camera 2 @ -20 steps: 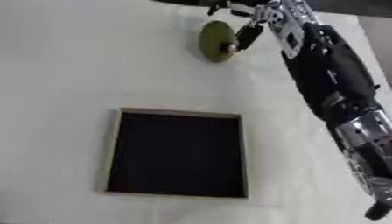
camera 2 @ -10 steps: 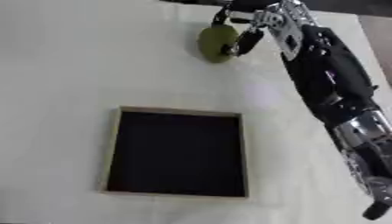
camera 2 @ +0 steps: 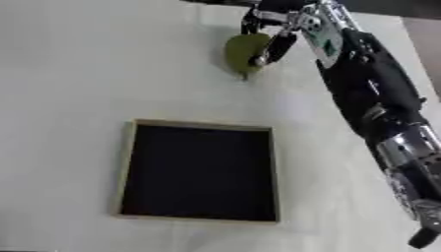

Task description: Pick up objects on the table and place them in the box.

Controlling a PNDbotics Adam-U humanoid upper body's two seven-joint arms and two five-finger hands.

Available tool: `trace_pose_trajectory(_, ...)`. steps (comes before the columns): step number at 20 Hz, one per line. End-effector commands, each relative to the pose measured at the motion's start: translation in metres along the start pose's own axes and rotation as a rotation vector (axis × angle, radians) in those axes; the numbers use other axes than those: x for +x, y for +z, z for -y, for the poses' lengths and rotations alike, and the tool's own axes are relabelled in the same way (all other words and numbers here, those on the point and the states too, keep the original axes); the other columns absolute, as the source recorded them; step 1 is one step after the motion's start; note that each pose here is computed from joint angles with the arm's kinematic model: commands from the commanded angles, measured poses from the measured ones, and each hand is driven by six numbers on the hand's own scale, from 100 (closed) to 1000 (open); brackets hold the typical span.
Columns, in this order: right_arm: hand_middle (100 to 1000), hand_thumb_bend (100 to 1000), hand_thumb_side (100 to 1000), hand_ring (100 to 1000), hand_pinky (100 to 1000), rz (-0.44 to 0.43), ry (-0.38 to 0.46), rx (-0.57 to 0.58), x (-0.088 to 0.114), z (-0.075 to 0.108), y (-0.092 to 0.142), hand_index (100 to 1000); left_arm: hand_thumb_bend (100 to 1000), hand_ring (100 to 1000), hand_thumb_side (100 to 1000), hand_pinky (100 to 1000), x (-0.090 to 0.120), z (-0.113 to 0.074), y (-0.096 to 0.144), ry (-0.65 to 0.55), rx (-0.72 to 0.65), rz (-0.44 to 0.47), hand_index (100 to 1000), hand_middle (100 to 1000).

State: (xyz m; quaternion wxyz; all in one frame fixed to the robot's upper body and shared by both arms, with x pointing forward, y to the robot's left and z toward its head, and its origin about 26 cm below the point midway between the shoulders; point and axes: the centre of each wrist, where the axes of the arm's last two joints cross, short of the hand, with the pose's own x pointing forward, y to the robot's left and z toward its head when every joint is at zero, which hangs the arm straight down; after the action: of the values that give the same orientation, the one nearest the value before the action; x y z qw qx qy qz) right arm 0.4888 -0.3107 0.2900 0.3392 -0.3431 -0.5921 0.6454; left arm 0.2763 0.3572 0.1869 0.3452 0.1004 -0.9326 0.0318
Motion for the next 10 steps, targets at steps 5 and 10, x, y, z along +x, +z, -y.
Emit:
trace_pose_trajectory(5,342,380,100,639,711,0.042,0.087,-0.144,0.007,0.023,0.014,543,100,705,610,703,0.008,-0.002,-0.004,-0.012,-0.015,0.024,754,742)
trace_pose_trajectory(10,339,381,100,638,710,0.080,0.110,-0.204,0.016,0.038,0.028,544,100,705,609,703,0.008,-0.003,-0.004,-0.016,-0.018,0.019,754,741)
